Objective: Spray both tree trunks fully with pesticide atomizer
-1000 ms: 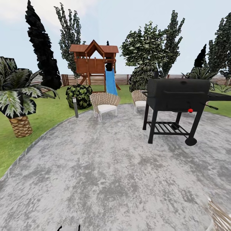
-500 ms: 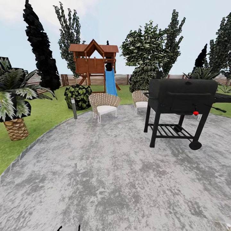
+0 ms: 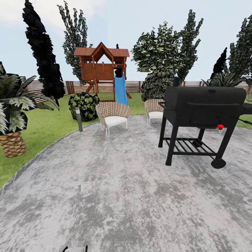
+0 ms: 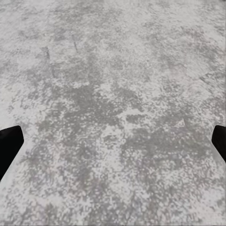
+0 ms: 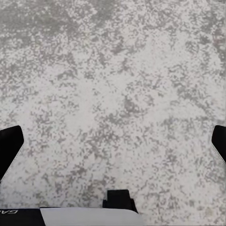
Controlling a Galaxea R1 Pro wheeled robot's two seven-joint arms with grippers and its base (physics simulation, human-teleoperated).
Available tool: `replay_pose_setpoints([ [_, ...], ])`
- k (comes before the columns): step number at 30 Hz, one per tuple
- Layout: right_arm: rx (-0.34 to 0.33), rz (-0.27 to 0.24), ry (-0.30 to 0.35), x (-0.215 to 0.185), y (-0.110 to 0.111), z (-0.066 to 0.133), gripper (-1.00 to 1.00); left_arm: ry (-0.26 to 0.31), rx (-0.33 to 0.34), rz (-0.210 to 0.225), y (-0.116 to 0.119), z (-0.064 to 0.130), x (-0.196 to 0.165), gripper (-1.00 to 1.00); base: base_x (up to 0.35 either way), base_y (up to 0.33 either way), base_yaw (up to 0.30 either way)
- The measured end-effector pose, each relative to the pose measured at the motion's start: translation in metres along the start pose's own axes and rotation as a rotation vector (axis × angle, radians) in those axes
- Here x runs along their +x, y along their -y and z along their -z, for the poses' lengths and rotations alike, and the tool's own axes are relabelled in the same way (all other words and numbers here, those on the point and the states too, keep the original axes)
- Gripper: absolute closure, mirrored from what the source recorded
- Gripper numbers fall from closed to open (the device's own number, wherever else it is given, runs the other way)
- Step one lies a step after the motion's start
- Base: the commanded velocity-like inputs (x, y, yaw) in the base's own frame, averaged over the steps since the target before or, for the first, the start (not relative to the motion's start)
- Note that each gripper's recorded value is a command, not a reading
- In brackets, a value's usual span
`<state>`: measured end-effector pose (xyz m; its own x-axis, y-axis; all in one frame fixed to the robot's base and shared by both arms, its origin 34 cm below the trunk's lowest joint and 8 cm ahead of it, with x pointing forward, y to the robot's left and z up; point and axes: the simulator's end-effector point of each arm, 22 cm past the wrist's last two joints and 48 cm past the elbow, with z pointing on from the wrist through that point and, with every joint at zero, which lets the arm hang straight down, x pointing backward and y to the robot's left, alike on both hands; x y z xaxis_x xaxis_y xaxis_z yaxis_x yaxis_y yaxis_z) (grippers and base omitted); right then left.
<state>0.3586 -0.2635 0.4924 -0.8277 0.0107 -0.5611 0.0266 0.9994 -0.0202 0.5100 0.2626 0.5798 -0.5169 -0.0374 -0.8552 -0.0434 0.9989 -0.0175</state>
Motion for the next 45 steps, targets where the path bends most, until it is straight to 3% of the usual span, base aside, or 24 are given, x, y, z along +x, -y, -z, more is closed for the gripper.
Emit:
replay_pose_setpoints([
  [21,0.001,0.001,0.000,0.0002,0.0012,0.0000,-1.00,0.000,0.000,0.000,-0.0001,0.0000,0.0000,-1.00,0.337,0.049,0.000],
  [33,0.001,0.001,-0.002,0.0007,0.0012,0.0001,-1.00,0.000,0.000,0.000,-0.0003,0.0000,0.0000,-1.00,0.304,0.170,-0.003],
  [45,0.002,0.001,0.001,-0.0002,0.0016,0.0000,-1.00,0.002,0.000,0.000,-0.0002,0.0000,-0.0009,-1.00,0.199,0.166,-0.185],
])
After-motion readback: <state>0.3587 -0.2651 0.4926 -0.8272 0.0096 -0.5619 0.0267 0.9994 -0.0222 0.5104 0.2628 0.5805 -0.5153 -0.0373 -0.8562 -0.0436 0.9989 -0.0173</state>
